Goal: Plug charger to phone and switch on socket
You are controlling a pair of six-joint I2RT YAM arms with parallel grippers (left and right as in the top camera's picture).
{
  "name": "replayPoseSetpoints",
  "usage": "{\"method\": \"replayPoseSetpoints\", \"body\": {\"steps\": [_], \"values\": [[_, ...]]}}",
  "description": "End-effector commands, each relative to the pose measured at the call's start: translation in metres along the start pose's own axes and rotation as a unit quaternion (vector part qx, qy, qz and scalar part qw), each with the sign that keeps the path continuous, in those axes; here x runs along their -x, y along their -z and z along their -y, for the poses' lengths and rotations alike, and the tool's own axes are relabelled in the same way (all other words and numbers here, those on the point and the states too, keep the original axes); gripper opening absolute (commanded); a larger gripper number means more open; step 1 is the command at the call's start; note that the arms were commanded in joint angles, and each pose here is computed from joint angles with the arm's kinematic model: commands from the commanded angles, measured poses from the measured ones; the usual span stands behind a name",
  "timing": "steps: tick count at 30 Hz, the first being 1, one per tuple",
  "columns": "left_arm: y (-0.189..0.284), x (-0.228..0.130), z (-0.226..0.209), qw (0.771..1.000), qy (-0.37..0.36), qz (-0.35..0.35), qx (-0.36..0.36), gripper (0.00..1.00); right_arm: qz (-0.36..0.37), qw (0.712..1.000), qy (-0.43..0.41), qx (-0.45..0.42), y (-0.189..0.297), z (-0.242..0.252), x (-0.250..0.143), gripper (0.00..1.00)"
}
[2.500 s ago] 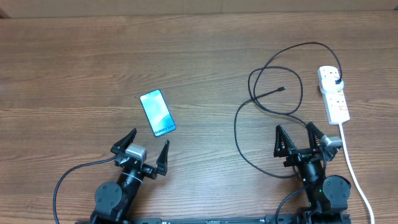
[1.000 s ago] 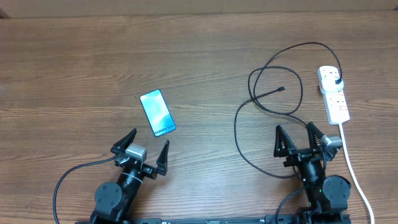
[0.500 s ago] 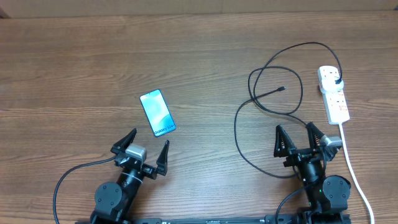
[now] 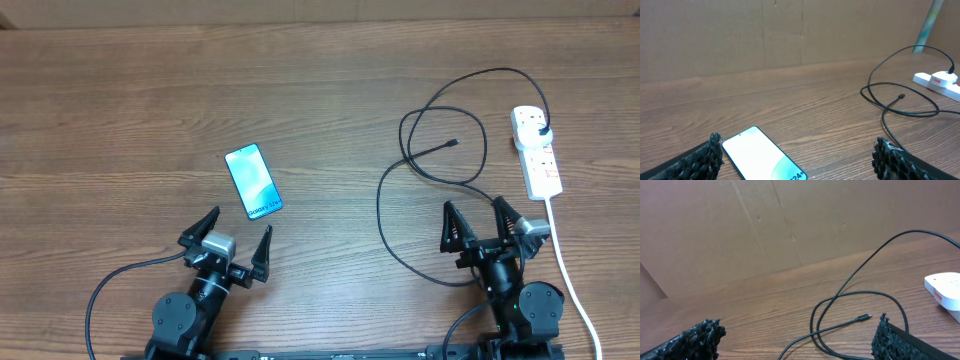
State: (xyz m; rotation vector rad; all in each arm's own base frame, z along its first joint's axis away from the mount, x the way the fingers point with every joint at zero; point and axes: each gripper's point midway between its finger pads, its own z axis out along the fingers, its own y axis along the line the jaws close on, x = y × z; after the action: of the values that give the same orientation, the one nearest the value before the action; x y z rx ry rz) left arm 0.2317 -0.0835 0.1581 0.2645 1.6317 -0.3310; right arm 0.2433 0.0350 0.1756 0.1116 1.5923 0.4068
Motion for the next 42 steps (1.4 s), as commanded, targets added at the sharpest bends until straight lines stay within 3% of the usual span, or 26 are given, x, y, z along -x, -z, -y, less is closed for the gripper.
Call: {"method": "replayPoseSetpoints", "body": {"steps": [1,20,31,42], "values": [[0.0,0.0,-0.003,1.0,-0.008,0.001,0.006,1.0,0.002,1.0,-0.001,-0.002,0.0,0.002,-0.002,1.0],[0.0,-0.001,-0.007,1.0,-0.007,0.0,0.021,1.0,0.002,1.0,-0.001,-0.002,0.0,0.002,-0.002,1.0],[0.0,0.0,-0.006,0.998,0.056,0.004,0.016,1.0,0.002,1.0,-0.001,-0.002,0.0,0.002,-0.002,1.0],[0.001,-0.002,-0.013,0.998,0.052,0.001,0.038,1.0,0.002,1.0,-0.001,-0.002,0.0,0.002,-0.002,1.0]]}}
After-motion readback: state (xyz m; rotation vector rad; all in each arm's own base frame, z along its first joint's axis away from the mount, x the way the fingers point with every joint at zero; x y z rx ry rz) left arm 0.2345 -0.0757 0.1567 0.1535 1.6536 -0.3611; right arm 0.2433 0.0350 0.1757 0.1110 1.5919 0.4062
